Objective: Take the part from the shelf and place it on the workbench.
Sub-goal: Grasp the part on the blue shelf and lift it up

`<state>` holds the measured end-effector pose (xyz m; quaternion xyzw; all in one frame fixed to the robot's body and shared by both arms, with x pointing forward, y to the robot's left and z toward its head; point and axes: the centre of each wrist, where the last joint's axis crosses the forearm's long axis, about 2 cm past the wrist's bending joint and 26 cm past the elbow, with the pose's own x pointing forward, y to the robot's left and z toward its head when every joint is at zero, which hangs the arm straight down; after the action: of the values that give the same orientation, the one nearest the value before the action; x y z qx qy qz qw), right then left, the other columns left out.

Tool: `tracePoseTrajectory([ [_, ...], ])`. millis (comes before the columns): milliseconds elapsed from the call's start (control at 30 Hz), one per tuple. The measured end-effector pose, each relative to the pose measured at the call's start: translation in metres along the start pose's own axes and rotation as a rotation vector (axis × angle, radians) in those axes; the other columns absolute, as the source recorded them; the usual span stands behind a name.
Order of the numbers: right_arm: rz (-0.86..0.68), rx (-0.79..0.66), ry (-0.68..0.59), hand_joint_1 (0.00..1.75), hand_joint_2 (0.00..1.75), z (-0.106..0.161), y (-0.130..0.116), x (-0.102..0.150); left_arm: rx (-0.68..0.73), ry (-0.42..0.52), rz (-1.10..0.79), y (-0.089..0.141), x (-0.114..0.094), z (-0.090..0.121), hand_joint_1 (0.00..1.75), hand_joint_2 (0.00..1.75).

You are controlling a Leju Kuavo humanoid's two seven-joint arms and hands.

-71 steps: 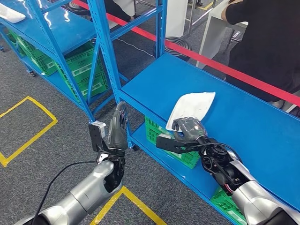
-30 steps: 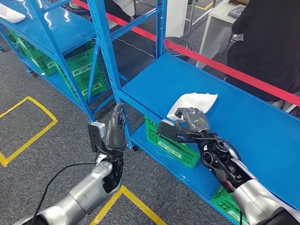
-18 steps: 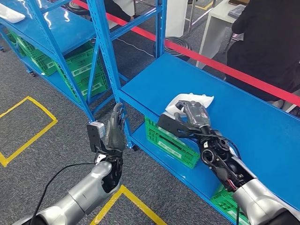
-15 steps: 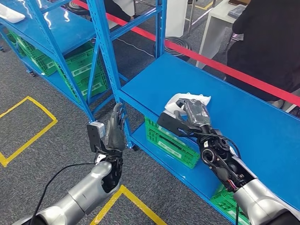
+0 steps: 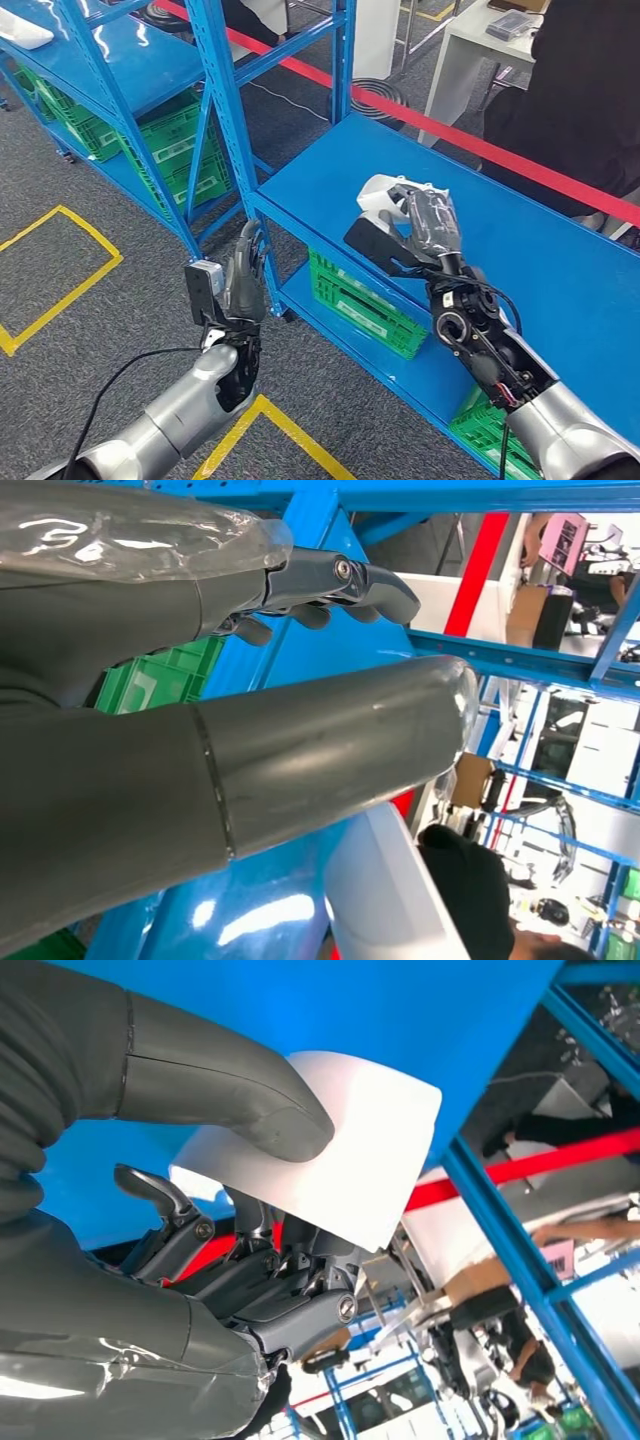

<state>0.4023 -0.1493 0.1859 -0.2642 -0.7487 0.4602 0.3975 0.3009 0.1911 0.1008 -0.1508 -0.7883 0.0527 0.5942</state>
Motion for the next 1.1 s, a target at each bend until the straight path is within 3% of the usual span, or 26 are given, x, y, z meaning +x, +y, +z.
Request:
tracePoseTrajectory([
  [933,-0.027,-0.111,0.000,1.75,1.75,0.003,-0.015,0.001,0.002,0.013,-0.003,0.002,-0.001,0.003,0.00,0.00],
  [1067,-0.025,-0.116,-0.002,1.75,1.75,0.003,-0.015,0.001,0.000,0.013,-0.002,0.002,-0.001,0.003,0.00,1.75],
  [1100,-0.022,-0.117,-0.003,1.75,1.75,0.003,-0.016,0.002,-0.001,0.013,-0.003,0.002,-0.001,0.003,0.00,1.75],
])
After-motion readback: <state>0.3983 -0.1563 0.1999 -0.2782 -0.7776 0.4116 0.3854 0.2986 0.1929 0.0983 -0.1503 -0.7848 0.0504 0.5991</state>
